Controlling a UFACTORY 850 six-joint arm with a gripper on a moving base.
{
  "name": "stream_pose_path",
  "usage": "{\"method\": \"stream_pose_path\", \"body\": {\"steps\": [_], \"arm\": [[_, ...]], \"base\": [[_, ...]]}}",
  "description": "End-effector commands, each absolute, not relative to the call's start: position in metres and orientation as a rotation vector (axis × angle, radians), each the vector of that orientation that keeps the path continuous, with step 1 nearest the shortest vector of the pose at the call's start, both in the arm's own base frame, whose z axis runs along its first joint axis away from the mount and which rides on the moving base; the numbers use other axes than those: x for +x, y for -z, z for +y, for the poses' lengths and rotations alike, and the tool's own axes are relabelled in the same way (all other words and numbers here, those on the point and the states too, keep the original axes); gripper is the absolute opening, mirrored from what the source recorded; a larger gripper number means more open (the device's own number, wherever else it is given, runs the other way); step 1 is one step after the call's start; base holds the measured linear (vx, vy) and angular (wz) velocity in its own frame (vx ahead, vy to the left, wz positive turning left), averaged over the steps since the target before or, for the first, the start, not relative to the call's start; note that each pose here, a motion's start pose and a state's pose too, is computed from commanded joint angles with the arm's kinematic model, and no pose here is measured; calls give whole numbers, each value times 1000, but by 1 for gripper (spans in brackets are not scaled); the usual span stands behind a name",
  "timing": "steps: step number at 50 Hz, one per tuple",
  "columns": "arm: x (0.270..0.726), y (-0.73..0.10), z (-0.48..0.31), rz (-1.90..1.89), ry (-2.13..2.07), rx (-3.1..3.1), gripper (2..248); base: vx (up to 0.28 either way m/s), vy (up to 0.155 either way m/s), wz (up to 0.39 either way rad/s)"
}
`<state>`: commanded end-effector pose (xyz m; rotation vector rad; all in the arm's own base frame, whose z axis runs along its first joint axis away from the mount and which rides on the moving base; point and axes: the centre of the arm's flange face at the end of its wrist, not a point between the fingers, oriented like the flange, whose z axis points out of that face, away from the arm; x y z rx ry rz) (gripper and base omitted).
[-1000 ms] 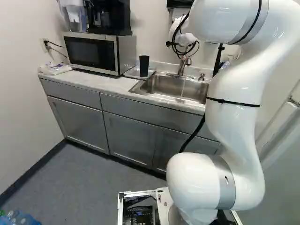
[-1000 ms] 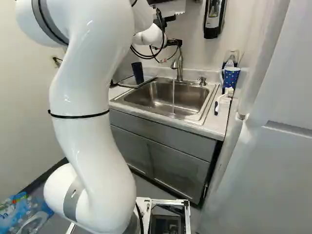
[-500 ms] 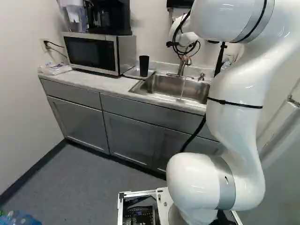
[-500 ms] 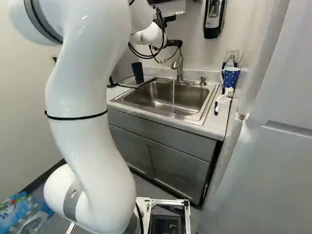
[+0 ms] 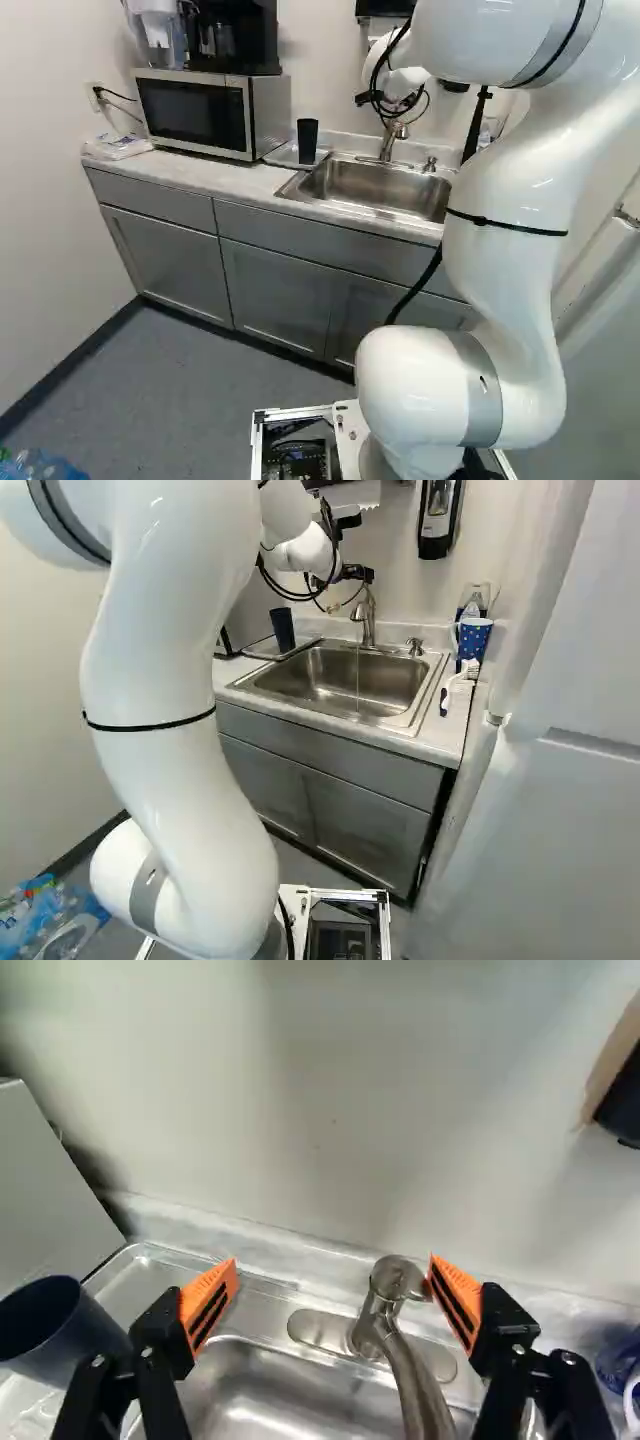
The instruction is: Rinse the cup and place it in the tray
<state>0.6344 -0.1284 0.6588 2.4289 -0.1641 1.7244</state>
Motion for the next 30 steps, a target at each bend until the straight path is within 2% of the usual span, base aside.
{"method": "stream_pose_path", "body": {"steps": [30], "arm": [[619,-660,-128,-169,-1713,2435,247]], "base": [[0,0,0]]}}
